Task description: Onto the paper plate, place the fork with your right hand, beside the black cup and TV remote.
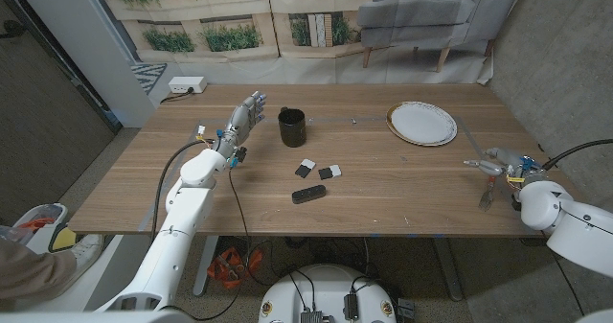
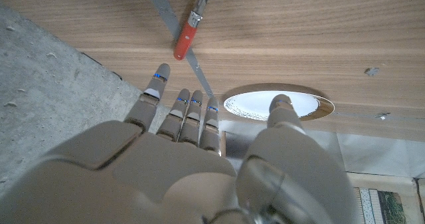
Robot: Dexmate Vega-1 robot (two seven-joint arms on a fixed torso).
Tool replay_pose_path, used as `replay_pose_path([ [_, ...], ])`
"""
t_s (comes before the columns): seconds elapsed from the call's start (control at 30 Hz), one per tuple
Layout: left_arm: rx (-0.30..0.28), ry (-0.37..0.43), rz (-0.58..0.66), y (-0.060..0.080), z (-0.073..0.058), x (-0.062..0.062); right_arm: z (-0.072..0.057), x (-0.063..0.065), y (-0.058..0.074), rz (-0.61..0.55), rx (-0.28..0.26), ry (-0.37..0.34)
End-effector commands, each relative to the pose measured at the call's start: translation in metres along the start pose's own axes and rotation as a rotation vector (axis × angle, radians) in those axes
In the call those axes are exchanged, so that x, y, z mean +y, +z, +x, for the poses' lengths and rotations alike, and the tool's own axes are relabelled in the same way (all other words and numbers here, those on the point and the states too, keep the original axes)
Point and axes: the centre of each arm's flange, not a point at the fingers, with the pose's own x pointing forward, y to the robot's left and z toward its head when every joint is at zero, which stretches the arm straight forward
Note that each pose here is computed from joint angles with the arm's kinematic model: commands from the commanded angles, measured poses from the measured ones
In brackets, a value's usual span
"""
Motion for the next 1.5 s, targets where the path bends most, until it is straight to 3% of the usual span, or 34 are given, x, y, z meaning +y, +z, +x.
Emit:
replay_pose_path([
  [0.03,0.006,0.003,0.0,-0.001,-0.001,-0.002,-0.001,0.001,-0.006,-0.003,0.022,0.0],
  [1.03,0.009,0.012,-0.007,-0.002,-0.008,0.001,-0.005,0.007,-0.008,-0.027,0.05,-0.016],
  [1.5,0.012,0.006,-0.006,-0.002,-0.008,-0.003,-0.007,0.01,-0.017,-0.03,0.075,-0.009],
])
